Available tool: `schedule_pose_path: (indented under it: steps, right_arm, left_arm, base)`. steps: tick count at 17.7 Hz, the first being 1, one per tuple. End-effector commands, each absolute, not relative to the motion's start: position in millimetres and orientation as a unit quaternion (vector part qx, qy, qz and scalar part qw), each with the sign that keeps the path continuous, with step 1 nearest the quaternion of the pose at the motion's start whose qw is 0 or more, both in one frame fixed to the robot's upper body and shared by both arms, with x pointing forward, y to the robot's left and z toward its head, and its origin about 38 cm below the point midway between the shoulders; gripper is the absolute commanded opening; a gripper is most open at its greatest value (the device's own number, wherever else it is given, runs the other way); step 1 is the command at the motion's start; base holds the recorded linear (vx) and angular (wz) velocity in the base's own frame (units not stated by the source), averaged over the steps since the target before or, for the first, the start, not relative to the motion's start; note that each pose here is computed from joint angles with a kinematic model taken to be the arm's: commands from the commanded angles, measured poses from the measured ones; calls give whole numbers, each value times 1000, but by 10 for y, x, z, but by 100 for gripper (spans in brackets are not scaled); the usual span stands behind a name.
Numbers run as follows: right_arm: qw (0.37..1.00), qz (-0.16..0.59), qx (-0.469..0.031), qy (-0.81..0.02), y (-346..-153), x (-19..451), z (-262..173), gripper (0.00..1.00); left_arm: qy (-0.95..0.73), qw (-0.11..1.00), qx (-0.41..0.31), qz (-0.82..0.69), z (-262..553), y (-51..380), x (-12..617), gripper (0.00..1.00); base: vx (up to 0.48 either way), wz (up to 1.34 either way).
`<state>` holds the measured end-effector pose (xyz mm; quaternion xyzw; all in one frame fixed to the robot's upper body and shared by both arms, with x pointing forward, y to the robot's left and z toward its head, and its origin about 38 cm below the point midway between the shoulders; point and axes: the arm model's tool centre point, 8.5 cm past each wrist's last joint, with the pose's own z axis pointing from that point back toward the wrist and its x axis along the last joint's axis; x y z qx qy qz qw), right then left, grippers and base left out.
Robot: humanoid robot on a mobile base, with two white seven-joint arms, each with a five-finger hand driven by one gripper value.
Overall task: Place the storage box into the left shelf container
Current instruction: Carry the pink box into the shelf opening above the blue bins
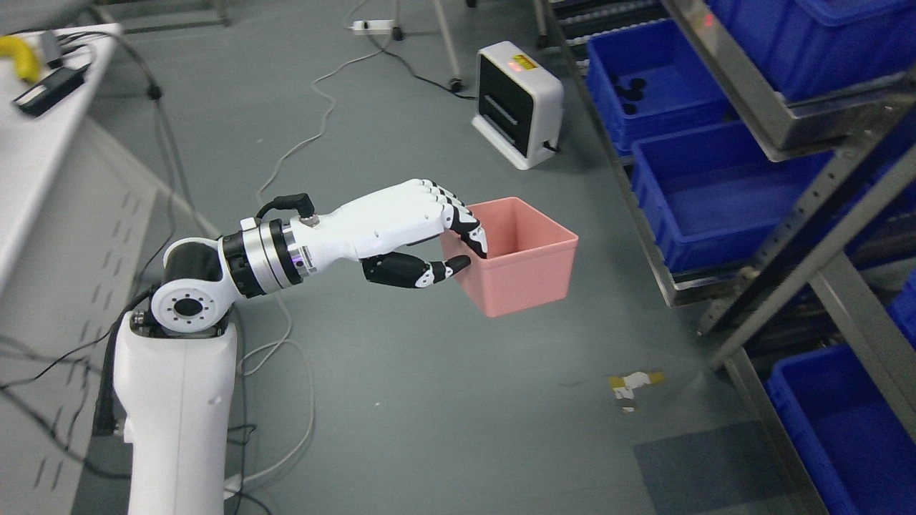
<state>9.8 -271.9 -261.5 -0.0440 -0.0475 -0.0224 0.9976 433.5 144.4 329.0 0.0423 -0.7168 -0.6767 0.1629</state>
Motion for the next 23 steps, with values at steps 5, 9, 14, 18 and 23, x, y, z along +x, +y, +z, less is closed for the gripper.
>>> schedule_pose_path:
  steps: [5, 9, 14, 18, 23]
  right_arm:
    - [997, -23, -54, -52, -2836, 107, -2606, 100]
    - [997, -23, -54, -52, -2836, 107, -2606, 100]
    - [997, -23, -54, -52, -2836, 107, -2606, 100]
    - [997, -23, -54, -52, -2836, 107, -2606, 100]
    - [997, -23, -54, -52, -2836, 107, -2606, 100]
  left_arm:
    - [-712, 153, 26, -685, 3243, 1284, 4303, 2]
    - [-700, 147, 9, -699, 3128, 1148, 4256, 2]
    - [-673, 162, -19, -722, 2751, 982, 4170, 2]
    - [-634, 154, 7, -758, 2634, 753, 4202, 2]
    - [-591, 182, 40, -785, 2492, 788, 4367, 2]
  base:
    - [221, -1000]
    - [159, -970]
    - [122, -707]
    - [79, -648]
    - [60, -494]
